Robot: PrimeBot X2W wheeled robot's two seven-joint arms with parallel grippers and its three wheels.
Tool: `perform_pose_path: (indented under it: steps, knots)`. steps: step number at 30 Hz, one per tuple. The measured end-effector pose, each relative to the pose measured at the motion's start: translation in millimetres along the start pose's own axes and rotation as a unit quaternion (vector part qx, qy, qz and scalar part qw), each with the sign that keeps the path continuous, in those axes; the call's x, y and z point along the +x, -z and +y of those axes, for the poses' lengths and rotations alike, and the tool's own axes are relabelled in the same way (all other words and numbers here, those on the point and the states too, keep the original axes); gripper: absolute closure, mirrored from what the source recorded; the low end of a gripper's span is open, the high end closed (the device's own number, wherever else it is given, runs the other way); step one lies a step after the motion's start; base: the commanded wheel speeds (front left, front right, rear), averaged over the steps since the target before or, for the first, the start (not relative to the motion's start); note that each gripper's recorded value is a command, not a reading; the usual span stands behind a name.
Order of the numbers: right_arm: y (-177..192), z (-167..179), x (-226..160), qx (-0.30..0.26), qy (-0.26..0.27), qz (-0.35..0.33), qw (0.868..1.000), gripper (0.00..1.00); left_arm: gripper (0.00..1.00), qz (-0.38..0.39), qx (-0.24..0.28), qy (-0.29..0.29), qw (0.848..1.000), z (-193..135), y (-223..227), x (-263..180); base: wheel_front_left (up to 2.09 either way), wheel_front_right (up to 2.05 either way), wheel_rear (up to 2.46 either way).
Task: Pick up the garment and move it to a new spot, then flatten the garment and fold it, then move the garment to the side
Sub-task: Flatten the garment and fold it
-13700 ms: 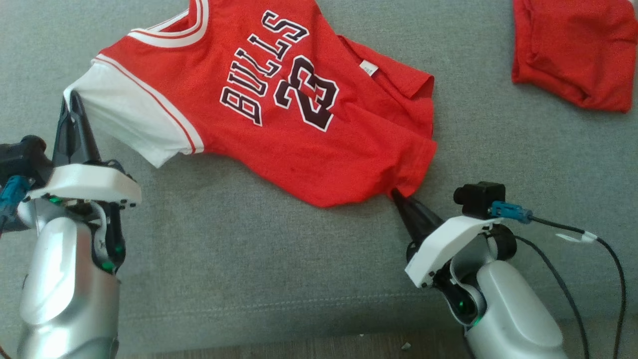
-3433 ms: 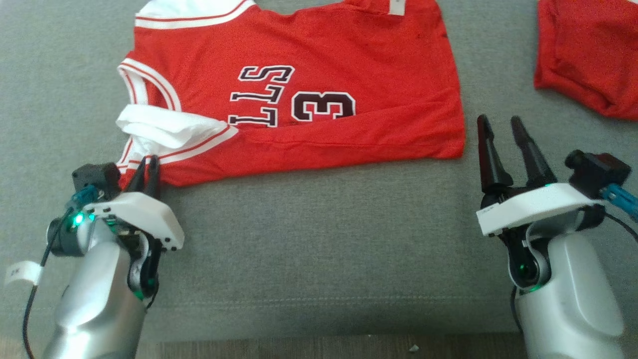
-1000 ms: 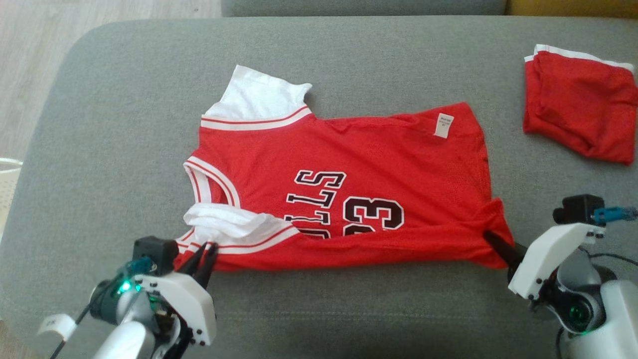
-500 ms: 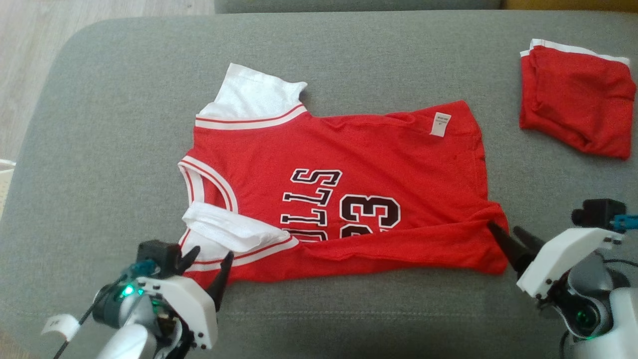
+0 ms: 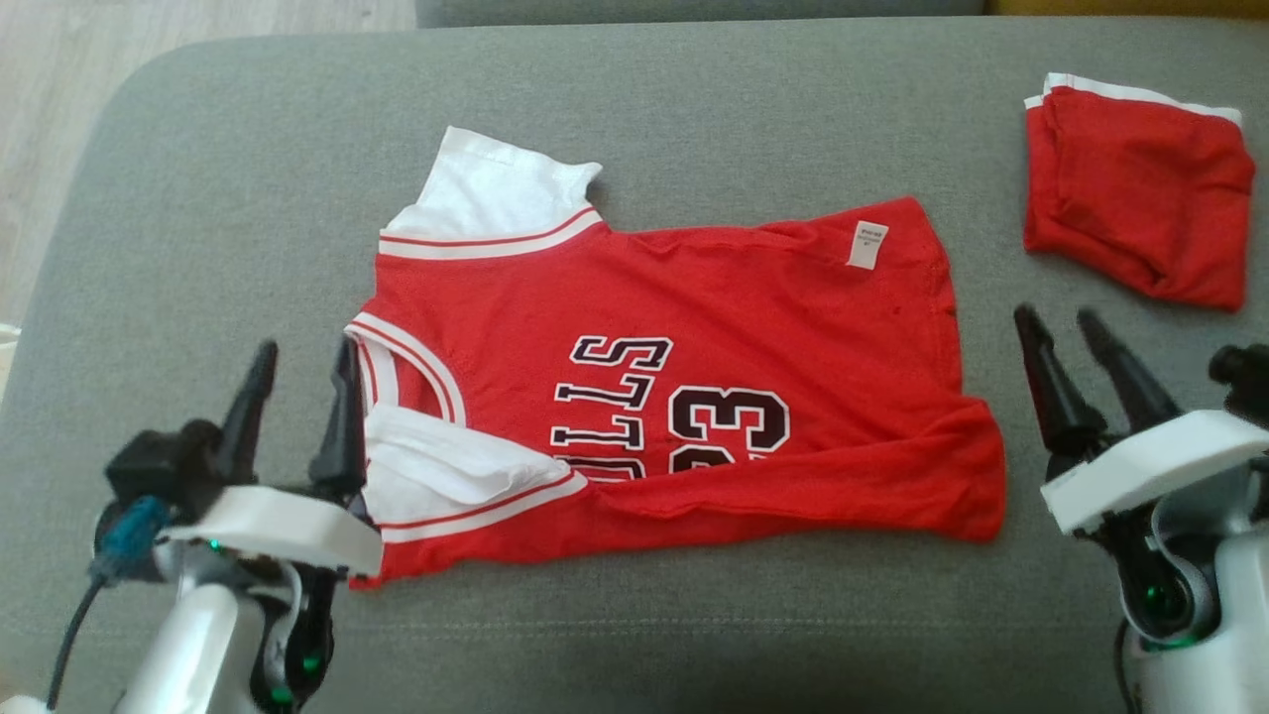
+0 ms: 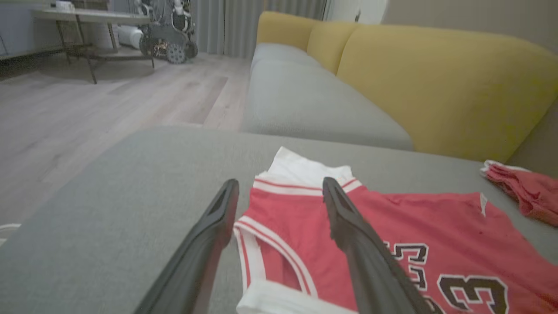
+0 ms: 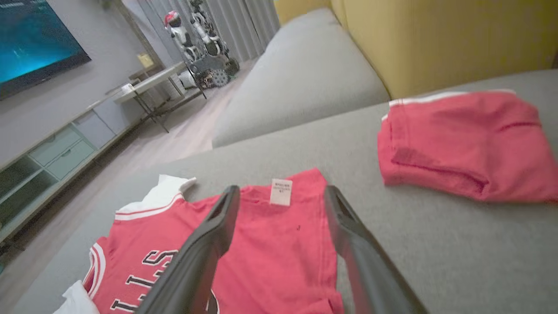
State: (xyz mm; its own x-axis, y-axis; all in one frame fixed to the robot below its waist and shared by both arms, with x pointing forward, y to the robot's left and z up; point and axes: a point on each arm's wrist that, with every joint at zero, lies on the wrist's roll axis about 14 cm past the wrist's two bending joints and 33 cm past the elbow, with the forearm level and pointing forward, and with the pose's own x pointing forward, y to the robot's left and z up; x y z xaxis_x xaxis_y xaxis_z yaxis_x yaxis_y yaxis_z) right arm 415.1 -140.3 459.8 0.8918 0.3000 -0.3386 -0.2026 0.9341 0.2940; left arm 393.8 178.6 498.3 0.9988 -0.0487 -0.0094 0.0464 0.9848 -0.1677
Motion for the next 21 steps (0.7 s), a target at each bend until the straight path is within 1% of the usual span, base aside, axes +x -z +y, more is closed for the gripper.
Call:
perform_pose_path:
  steps: [3,5,8,11,15,17,21]
  knots:
    - [-19,8,0,-0.034,-0.011,-0.05,0.998,0.0,0.0,-0.031,-0.01,0.001,0.999,-4,-13,4,0.0,0.0,0.0]
    - [-25,14,0,-0.05,-0.018,-0.073,0.996,0.0,0.0,-0.041,-0.017,-0.002,0.999,-5,-17,5,0.0,0.0,0.0]
    - [-32,24,-2,-0.066,-0.029,-0.107,0.992,0.0,0.0,-0.05,-0.024,-0.001,0.998,-8,-21,6,0.0,0.0,0.0]
    - [-36,33,-2,-0.069,-0.038,-0.135,0.988,0.0,0.0,-0.05,-0.031,0.004,0.998,-15,-19,7,0.0,0.0,0.0]
    - [-39,41,-2,-0.076,-0.044,-0.16,0.983,0.0,0.0,-0.054,-0.038,0.012,0.998,-25,-19,7,0.0,0.0,0.0]
    - [-37,44,-1,-0.084,-0.047,-0.163,0.982,0.0,0.0,-0.058,-0.038,0.015,0.998,-28,-20,8,0.0,0.0,0.0]
    - [-33,49,0,-0.082,-0.05,-0.165,0.982,0.0,0.0,-0.063,-0.035,0.024,0.997,-33,-21,8,0.0,0.0,0.0]
